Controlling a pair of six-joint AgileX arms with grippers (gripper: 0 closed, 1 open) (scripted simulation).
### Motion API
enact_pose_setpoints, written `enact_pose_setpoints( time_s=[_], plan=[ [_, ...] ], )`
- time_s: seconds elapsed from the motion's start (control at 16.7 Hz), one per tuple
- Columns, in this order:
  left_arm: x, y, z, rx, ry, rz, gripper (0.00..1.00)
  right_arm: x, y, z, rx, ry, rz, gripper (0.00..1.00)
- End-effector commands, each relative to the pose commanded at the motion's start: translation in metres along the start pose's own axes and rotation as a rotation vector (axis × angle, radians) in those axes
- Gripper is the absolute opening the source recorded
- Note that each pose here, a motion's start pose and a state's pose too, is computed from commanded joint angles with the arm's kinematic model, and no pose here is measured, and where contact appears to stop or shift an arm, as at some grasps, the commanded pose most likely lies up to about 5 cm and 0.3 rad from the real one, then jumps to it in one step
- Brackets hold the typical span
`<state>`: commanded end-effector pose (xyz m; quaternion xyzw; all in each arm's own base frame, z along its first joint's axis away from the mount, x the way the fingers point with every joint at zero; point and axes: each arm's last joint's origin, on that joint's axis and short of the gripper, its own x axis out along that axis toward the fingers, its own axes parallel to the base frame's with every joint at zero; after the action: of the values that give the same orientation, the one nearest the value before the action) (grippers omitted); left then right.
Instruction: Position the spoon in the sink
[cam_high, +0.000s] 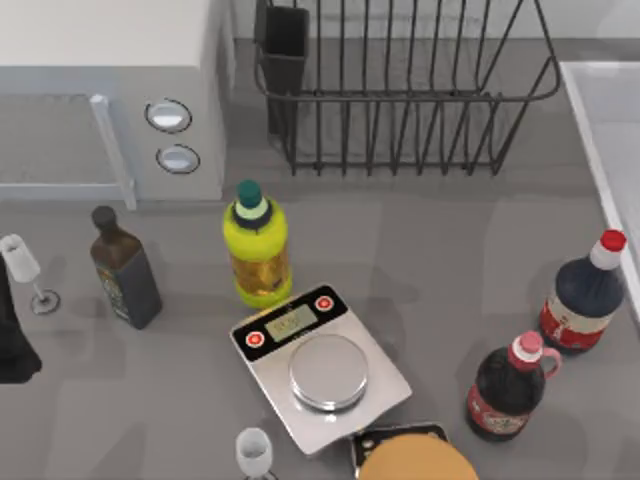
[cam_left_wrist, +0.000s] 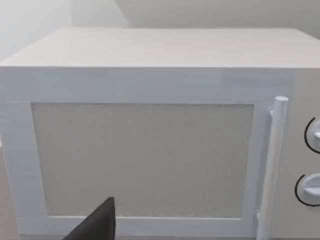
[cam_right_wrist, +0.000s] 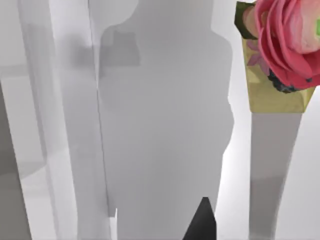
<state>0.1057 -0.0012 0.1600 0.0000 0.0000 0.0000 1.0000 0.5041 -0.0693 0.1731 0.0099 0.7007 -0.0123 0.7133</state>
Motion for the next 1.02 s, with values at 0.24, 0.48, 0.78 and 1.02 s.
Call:
enact_pose_setpoints(
  time_s=[0.24, 0.48, 0.78, 1.02],
  plan=[
    [0.0, 0.0, 0.0, 0.0, 0.0, 0.0, 1.0, 0.0139, 0.0005, -0.0013, -0.001, -0.008, -0.002, 0.0],
    [0.0, 0.0, 0.0, 0.0, 0.0, 0.0, 1.0, 0.0142, 0.0005, -0.0014, -0.001, -0.012, -0.003, 0.0],
    [0.0, 0.0, 0.0, 0.0, 0.0, 0.0, 1.0, 0.0142, 0.0005, -0.0014, -0.001, -0.012, -0.003, 0.38],
    [0.0, 0.0, 0.0, 0.0, 0.0, 0.0, 1.0, 0.0142, 0.0005, -0.0014, -0.001, -0.012, -0.003, 0.68]
  ],
)
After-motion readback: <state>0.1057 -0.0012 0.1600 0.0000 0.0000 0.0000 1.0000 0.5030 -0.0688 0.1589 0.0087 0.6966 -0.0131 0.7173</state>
